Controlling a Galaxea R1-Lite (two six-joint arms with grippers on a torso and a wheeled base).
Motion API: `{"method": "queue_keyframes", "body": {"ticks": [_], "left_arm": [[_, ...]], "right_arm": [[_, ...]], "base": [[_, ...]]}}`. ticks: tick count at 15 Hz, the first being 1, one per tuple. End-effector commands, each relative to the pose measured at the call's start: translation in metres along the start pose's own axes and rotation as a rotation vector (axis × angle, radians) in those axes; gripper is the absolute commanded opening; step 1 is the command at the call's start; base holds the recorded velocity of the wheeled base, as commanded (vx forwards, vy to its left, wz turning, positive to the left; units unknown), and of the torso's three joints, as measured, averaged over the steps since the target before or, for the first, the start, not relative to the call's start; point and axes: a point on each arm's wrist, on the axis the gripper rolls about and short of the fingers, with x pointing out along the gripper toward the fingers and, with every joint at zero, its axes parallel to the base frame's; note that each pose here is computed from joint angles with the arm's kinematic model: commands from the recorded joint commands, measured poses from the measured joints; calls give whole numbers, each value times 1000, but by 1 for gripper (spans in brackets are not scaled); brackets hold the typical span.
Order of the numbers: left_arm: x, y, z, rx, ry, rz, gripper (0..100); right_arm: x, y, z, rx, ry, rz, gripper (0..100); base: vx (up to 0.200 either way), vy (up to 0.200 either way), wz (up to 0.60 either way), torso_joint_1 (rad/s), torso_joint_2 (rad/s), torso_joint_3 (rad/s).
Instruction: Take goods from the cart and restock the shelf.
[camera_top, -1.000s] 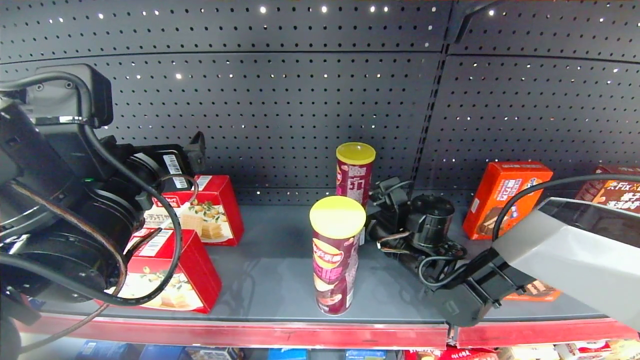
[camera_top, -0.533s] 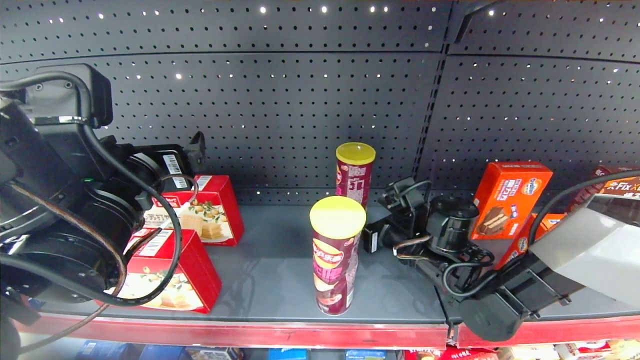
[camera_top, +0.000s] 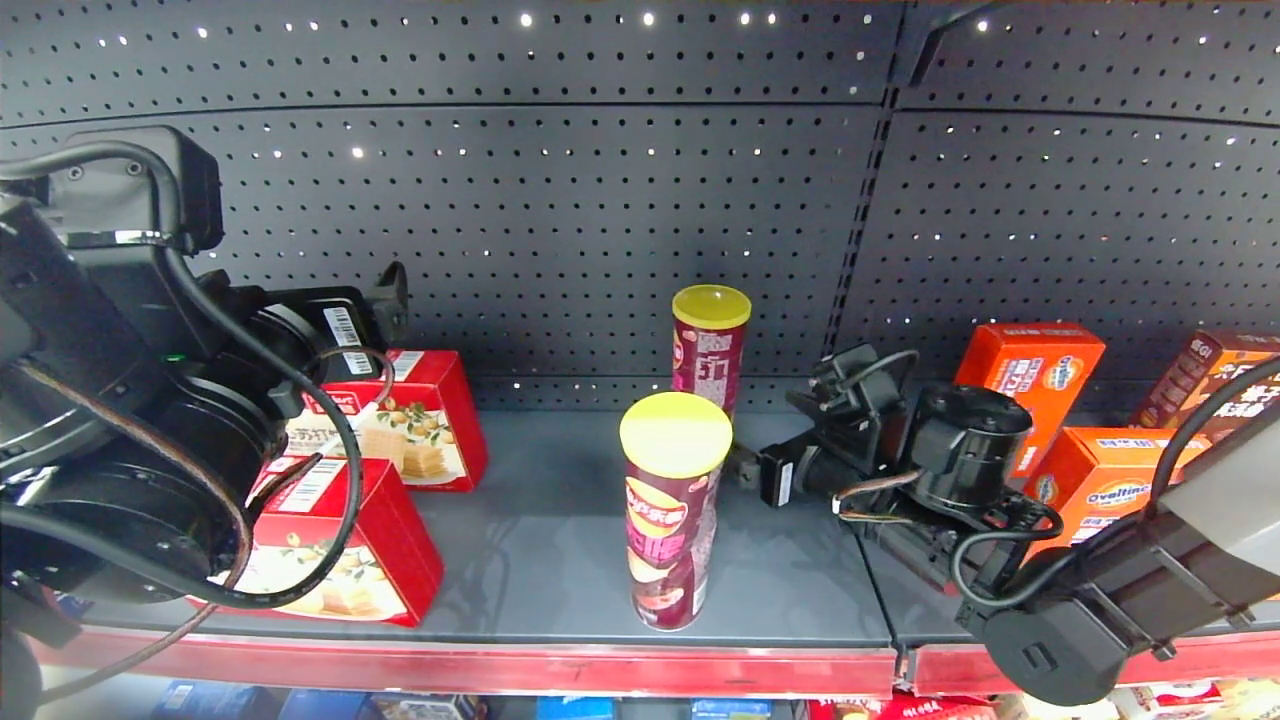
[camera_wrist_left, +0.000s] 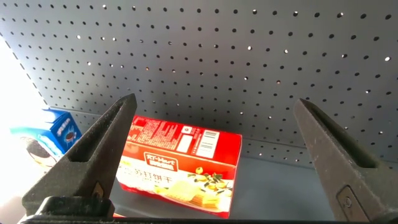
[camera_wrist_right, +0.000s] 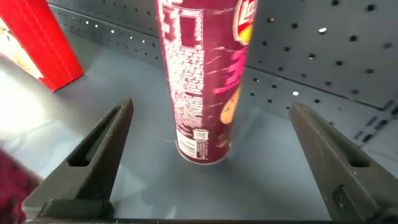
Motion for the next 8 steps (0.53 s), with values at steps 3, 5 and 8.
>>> {"method": "queue_keyframes", "body": {"ticks": [3,5,8], "left_arm": [[0,0,0,1,1,0,100],[0,0,0,0,0,0,100],[0,0,0,0,0,0,100]], "right_arm": [[-7,-12,0,-3,8,-34,100],[-7,-21,-2,-5,16,-62,100],[-8,-31,-7,-9,36,-90,100]], "base": [[0,0,0,0,0,0],[0,0,0,0,0,0],[0,0,0,0,0,0]]}}
